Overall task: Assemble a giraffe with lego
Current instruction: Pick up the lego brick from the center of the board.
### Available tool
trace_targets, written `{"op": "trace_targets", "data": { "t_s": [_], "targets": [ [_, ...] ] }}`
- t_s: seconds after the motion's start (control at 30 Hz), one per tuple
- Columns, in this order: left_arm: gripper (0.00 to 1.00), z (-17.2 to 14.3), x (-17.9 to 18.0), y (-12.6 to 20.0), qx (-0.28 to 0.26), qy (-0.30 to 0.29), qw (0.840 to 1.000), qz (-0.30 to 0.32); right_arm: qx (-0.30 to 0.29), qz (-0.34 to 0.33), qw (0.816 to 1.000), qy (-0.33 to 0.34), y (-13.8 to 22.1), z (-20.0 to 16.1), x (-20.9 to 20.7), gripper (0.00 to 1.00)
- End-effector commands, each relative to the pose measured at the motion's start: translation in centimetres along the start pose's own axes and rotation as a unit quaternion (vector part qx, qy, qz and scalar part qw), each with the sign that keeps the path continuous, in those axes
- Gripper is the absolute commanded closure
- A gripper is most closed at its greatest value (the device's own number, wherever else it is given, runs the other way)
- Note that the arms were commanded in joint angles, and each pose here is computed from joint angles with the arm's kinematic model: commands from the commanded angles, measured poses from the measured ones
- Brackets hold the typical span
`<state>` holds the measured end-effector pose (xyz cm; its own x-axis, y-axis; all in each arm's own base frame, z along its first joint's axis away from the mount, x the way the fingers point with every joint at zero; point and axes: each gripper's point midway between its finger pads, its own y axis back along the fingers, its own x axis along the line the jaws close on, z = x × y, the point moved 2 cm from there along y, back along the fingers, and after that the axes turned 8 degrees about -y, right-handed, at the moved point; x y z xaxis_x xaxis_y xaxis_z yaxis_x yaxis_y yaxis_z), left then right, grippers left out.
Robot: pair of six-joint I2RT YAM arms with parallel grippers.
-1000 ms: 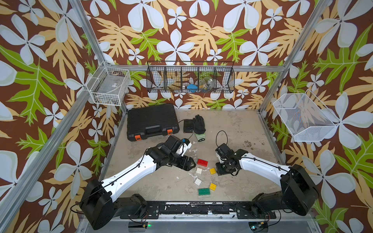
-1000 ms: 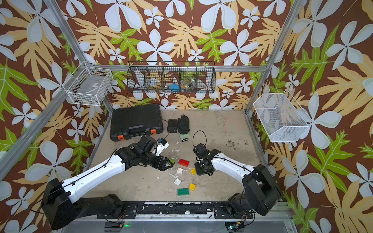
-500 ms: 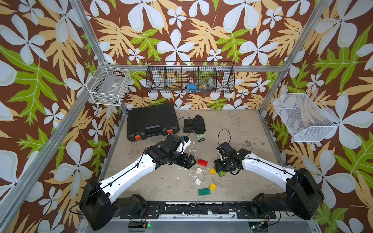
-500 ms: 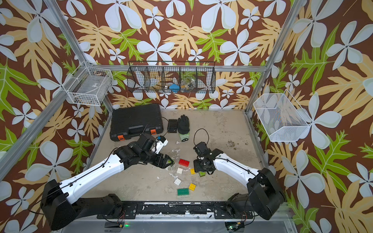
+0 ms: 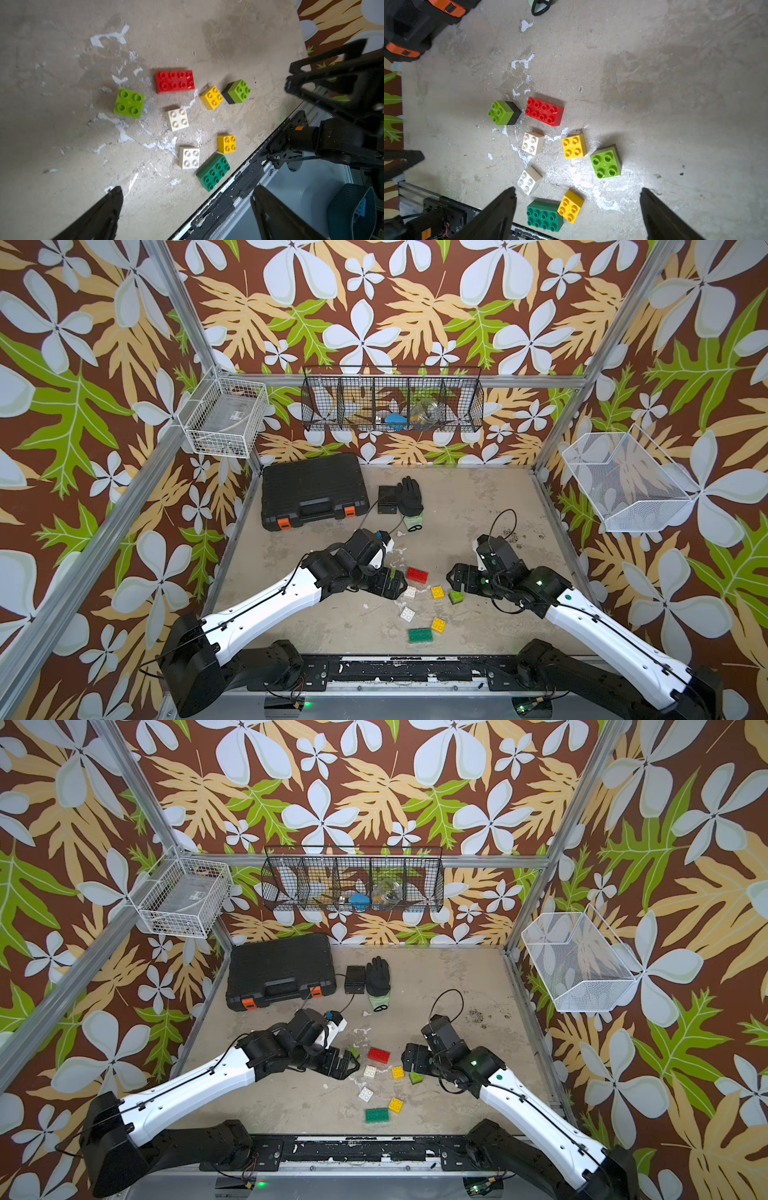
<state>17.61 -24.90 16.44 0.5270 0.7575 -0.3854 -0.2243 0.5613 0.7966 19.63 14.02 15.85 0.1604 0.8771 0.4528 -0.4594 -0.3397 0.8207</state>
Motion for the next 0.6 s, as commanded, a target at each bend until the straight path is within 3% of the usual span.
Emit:
{"op": "trace_targets", "data": {
  "t_s": [0.0, 0.2, 0.33, 0.57],
  "targets": [
    [0.0, -1.8, 0.0, -0.5, -0.008, 0.06, 0.998, 0.033, -0.028, -0.021, 0.999, -0.013, 0.7, 0.8, -0.6, 0.01],
    [0.0, -4.9, -3.4, -2.8, 0.004, 0.088, 0.996, 0.026, -0.003, -0.008, 1.0, 0.025, -0.4, 1.1, 0.9, 0.0],
    [0.0, -6.1, -6.0, -5.0, 0.022, 0.083, 0.995, 0.042, 0.009, -0.012, 0.999, 0.038, -0.3, 0.2, -0.2, 0.0],
    [0.04, -7.0, -8.3, -7.8, 0.042, 0.088, 0.993, 0.07, 0.003, 0.019, 1.0, 0.003, 0.3, 0.7, -2.5, 0.0]
  ]
}}
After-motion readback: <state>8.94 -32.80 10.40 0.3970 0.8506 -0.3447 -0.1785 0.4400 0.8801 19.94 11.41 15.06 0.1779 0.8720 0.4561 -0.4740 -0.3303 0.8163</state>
